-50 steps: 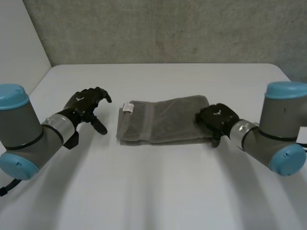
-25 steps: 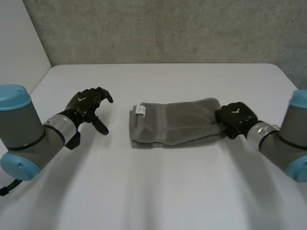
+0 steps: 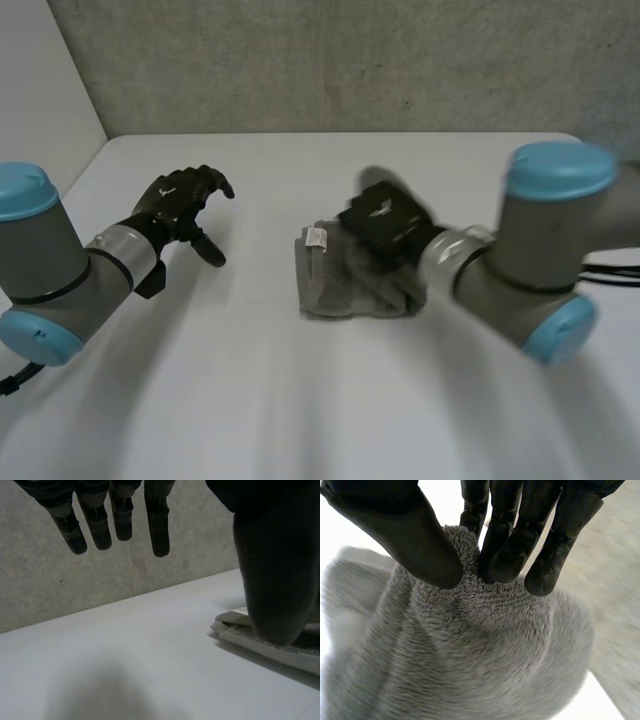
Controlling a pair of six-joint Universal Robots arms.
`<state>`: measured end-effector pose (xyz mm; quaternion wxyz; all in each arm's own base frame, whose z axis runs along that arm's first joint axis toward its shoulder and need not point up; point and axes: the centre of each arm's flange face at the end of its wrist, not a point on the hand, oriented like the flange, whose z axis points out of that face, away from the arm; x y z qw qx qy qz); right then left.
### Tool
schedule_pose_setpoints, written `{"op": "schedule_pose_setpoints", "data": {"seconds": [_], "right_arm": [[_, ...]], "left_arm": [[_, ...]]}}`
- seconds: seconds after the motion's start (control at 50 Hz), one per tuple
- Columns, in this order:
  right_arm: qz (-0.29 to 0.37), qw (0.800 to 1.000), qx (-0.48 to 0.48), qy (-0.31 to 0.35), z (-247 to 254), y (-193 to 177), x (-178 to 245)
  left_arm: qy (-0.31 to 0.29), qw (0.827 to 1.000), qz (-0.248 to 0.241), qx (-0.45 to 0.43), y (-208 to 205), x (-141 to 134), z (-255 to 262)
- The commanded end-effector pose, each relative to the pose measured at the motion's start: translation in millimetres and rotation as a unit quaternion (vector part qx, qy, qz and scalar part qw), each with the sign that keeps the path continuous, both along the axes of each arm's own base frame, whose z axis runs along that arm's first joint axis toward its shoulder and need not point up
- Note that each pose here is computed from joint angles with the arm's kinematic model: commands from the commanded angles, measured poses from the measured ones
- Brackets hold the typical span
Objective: Fold the towel.
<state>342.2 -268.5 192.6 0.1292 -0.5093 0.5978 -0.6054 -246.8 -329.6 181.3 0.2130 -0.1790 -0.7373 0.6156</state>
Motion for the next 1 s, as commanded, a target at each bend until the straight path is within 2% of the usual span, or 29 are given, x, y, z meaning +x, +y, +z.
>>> {"op": "schedule_pose_setpoints", "data": {"seconds": [0.02,0.14,0.26,0.32,0.36,0.44,0.5,0.58,0.72,0.86,1.0], "right_arm": [[0.063,0.997,0.03,0.024,-38,43,37],[0.047,0.998,0.035,0.031,-42,40,36],[0.02,0.999,0.022,0.019,-15,37,24],[-0.012,1.0,0.025,0.003,1,23,4],[-0.059,0.998,0.033,-0.021,14,0,-20],[-0.096,0.993,0.05,-0.051,23,-18,-38],[-0.128,0.986,0.074,-0.08,24,-33,-52],[-0.148,0.977,0.12,-0.099,6,-43,-57],[-0.153,0.969,0.169,-0.093,-29,-48,-54],[-0.161,0.962,0.207,-0.073,-67,-52,-53],[-0.163,0.957,0.228,-0.073,-80,-50,-51]], "left_arm": [[0.004,1.0,-0.004,-0.011,-2,-4,6],[0.008,1.0,-0.013,-0.022,-3,-12,12],[0.019,0.998,-0.034,-0.041,-1,-30,23],[0.035,0.997,-0.052,-0.042,5,-45,28],[0.043,0.996,-0.061,-0.04,7,-52,29],[0.065,0.994,-0.084,-0.027,15,-75,27],[0.079,0.993,-0.083,-0.006,18,-86,17],[0.078,0.994,-0.074,0.02,21,-93,0],[0.042,0.994,-0.056,0.085,31,-95,-48],[0.025,0.993,-0.042,0.112,36,-89,-63],[0.019,0.992,-0.036,0.12,39,-84,-66]]}}
